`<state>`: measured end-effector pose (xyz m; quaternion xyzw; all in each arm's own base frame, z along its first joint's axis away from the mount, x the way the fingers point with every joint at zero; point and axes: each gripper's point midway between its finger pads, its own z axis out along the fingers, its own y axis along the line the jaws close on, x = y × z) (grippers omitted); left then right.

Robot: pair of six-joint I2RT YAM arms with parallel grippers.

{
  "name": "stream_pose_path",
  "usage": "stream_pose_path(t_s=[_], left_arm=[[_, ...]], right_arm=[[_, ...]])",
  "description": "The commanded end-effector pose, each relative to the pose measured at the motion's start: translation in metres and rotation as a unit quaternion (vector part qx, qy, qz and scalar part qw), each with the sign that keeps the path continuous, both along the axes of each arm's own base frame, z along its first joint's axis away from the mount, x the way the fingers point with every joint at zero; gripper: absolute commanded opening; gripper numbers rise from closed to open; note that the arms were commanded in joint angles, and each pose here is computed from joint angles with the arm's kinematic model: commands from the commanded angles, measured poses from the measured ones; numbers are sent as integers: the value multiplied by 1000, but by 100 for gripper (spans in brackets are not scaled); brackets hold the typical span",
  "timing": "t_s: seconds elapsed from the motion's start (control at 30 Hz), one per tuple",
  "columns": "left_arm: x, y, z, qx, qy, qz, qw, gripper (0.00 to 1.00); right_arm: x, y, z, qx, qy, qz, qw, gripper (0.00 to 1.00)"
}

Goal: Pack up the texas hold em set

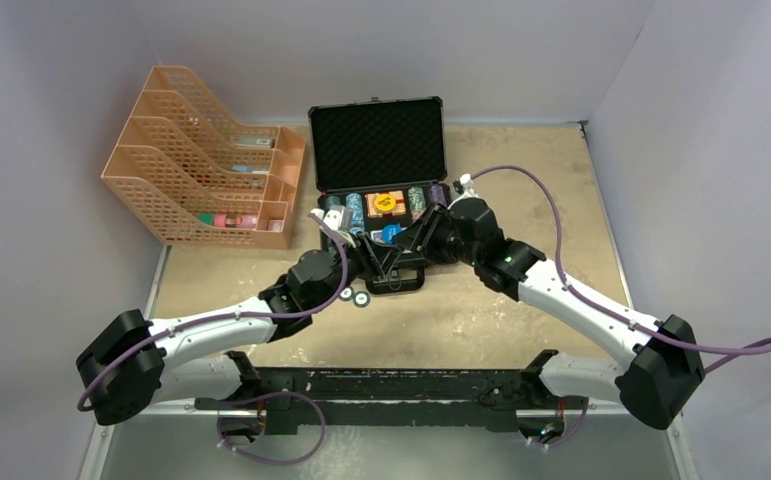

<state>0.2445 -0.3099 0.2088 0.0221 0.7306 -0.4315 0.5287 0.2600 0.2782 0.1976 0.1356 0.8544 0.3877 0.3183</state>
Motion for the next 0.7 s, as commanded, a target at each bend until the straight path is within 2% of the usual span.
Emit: stream_pose_path(t_s=[0.0,0.17,0.27,0.3,0.33,0.4,0.47,0.57,0.67], left_arm=[[12,4,25,-28,-26,33,999,31],[15,4,22,-15,-26,36,999,18],[18,3,22,2,-32,39,999,5],[19,3,23,9,-36,40,998,0],[20,4,24,21,-41,41,998,0],[21,4,19,67,-49,31,996,0],[22,5,12,141,-55,16,988,0],[21,17,3,251,-52,-3,967,0],[15,30,-6,342,-55,-34,937,0]], right_arm=[[-2,7,15,31,-13,16,999,44],[-3,10,14,35,-11,24,999,44],[-3,11,14,34,-14,27,999,45],[-3,10,14,31,-18,30,999,47],[-2,8,13,24,-19,29,999,49],[2,1,14,9,-27,21,999,58],[7,-9,18,2,-37,7,999,68],[14,-29,26,0,-53,-27,998,76],[20,-48,27,-3,-56,-60,997,77]])
